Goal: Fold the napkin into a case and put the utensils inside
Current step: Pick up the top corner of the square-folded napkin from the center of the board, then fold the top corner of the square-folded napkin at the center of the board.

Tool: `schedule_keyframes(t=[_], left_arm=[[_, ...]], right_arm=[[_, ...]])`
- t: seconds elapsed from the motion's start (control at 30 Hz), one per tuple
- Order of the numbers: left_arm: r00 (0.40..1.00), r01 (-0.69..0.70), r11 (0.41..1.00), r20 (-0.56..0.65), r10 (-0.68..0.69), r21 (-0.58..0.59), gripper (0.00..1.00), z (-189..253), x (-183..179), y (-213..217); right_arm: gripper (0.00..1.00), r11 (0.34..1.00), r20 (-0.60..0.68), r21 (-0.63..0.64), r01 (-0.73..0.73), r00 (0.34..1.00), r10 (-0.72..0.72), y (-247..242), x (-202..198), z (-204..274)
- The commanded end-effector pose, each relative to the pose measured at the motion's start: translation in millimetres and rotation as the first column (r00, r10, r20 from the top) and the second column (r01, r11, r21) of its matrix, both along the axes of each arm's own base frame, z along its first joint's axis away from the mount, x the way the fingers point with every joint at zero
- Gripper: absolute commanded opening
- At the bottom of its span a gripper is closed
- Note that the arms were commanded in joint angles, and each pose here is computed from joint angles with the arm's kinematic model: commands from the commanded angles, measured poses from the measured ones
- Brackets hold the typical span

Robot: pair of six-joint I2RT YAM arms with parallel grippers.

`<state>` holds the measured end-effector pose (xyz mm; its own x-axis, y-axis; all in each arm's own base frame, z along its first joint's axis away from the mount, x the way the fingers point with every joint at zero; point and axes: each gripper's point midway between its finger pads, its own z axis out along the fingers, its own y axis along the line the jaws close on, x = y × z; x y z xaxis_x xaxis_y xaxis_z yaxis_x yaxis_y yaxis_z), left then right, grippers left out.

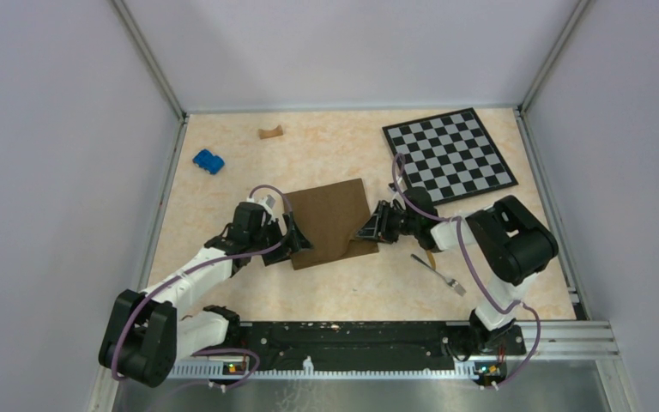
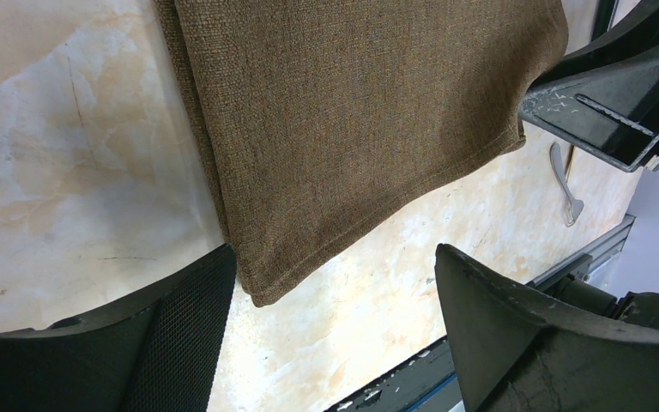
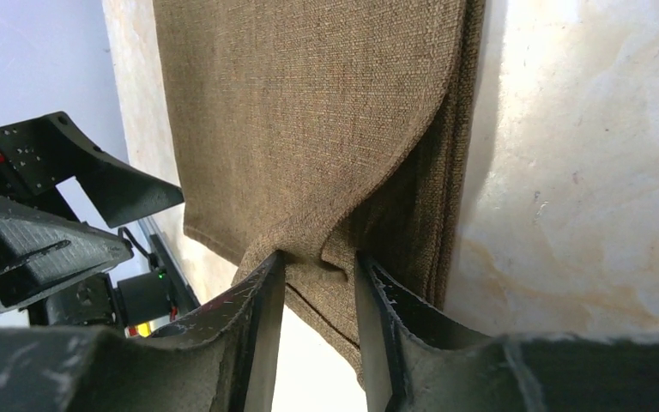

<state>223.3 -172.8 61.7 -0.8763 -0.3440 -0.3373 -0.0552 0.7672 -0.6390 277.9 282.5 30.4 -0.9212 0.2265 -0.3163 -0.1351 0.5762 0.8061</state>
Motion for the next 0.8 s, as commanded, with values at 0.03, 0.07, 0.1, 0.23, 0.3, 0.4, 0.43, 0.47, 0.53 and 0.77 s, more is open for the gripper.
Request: schedule_keyframes(t=[0.03, 0.07, 0.1, 0.23, 0.3, 0.4, 0.43, 0.47, 0.53, 0.77], left_arm=[[0.999, 0.010, 1.000, 0.041, -0.009, -0.012, 0.90, 6.1, 2.2, -1.5], [0.999, 0.010, 1.000, 0.040, -0.009, -0.012, 0.90, 5.8, 2.3, -1.6], [0.999, 0.010, 1.000, 0.040, -0.010, -0.013, 0.90, 5.7, 2.1, -1.8], [0.999, 0.009, 1.000, 0.041, -0.008, -0.012, 0.90, 6.2, 2.0, -1.3], [0.999, 0.007, 1.000, 0.044, -0.007, -0.006, 0.90, 6.6, 2.0, -0.3], [0.999, 0.006, 1.000, 0.049, -0.006, 0.011, 0.91, 6.9, 2.9, 2.2], [0.999, 0.006, 1.000, 0.048, -0.007, 0.020, 0.92, 6.6, 3.4, 3.2], [0.999, 0.006, 1.000, 0.046, -0.007, 0.029, 0.92, 6.5, 3.7, 4.3], [0.999, 0.005, 0.999, 0.033, -0.006, 0.054, 0.92, 4.2, 4.1, 7.0], [0.999, -0.042, 0.992, -0.021, 0.044, 0.115, 0.74, -11.4, -0.1, 18.6]], right_arm=[[0.36, 1.000, 0.116, 0.014, -0.002, 0.993, 0.001, 2.2, 17.5, 21.0], [0.34, 1.000, 0.121, 0.020, -0.006, 0.993, 0.004, 3.1, 17.7, 22.5], [0.31, 1.000, 0.125, 0.027, -0.009, 0.992, 0.005, 4.2, 18.2, 24.1], [0.17, 0.999, 0.108, 0.043, -0.011, 0.994, 0.007, 6.1, 16.8, 29.6], [0.14, 0.999, 0.100, 0.052, -0.009, 0.995, 0.004, 5.3, 13.5, 34.5], [0.04, 0.999, 0.083, 0.042, -0.009, 0.997, 0.006, 2.5, 8.2, 40.6], [0.00, 0.999, 0.073, 0.034, -0.011, 0.997, 0.009, 1.5, 6.1, 42.3], [0.00, 0.999, 0.069, 0.035, -0.015, 0.998, 0.013, 1.3, 4.3, 46.6], [0.00, 0.999, 0.051, 0.032, -0.024, 0.998, 0.023, 0.6, 0.0, 52.5], [0.00, 0.991, 0.051, 0.011, -0.131, 0.990, 0.130, 27.4, 8.0, 74.3]])
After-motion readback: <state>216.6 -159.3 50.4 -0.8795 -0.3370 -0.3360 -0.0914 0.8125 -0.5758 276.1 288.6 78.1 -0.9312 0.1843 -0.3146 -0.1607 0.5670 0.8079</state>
